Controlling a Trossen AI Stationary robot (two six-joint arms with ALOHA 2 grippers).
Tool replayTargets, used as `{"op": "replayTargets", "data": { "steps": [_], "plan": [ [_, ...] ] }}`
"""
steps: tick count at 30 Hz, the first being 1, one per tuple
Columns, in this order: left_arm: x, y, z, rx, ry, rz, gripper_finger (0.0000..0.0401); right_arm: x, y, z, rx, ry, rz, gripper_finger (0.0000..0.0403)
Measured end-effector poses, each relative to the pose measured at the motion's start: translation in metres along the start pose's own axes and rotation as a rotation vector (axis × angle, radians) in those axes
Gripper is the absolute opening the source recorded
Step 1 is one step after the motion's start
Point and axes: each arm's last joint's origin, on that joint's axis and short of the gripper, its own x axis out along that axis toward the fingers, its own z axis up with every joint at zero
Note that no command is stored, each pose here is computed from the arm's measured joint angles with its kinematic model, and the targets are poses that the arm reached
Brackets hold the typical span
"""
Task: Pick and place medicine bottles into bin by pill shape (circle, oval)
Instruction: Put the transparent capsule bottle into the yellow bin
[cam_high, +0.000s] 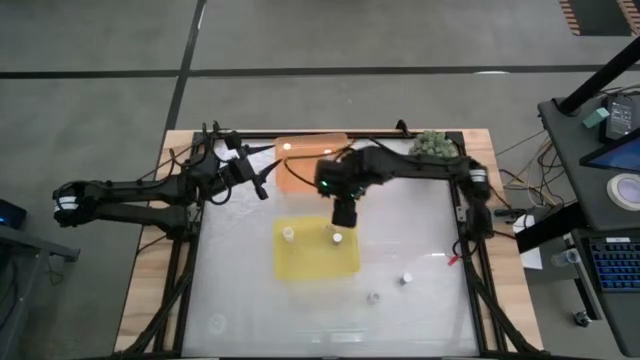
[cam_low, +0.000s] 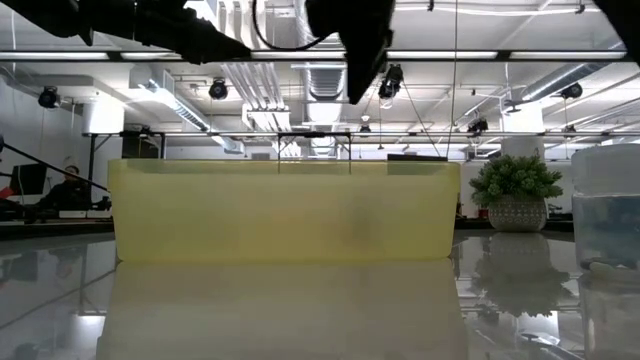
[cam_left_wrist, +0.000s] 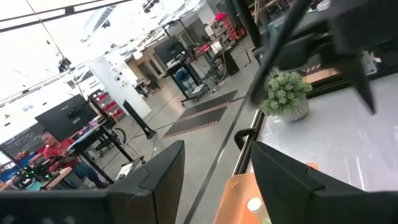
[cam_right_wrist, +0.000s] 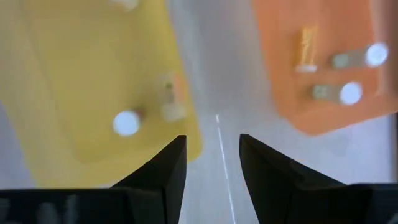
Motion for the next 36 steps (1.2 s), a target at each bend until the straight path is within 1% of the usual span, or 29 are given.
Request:
{"op": "replayTargets", "data": {
  "steps": [4,11,16,20,22,27,32,36],
  "plan": [
    [0.0,0.0,0.0,-0.001,0.0,0.0,0.0171,-0.002,0.016,-0.026,0.04,-0.048,0.017,0.0139],
    [0.0,0.0,0.001,-0.005,-0.005,0.0,0.0171,-0.013,0.029,-0.075,0.077,-0.216,0.067,0.0139],
    [0.0,0.001,0.004,-0.037,-0.024,0.005,0.0171,-0.018,0.029,-0.107,0.041,-0.402,0.102,0.0139],
    [-0.001,-0.001,0.007,-0.076,-0.049,-0.009,0.0171,-0.018,0.025,-0.13,-0.033,-0.555,0.1,0.0139],
    [-0.002,-0.003,0.008,-0.103,-0.059,-0.029,0.0171,-0.017,0.023,-0.142,-0.085,-0.627,0.09,0.0139],
    [-0.003,-0.007,0.011,-0.229,-0.09,-0.101,0.0171,-0.016,0.018,-0.171,-0.186,-0.791,0.058,0.0139],
    [-0.004,-0.01,0.013,-0.357,-0.1,-0.134,0.0171,-0.014,0.013,-0.196,-0.242,-0.938,0.029,0.0139],
    [-0.003,-0.012,0.017,-0.465,-0.136,-0.145,0.0171,-0.008,0.011,-0.215,-0.291,-1.024,-0.002,0.0139]
  ]
}}
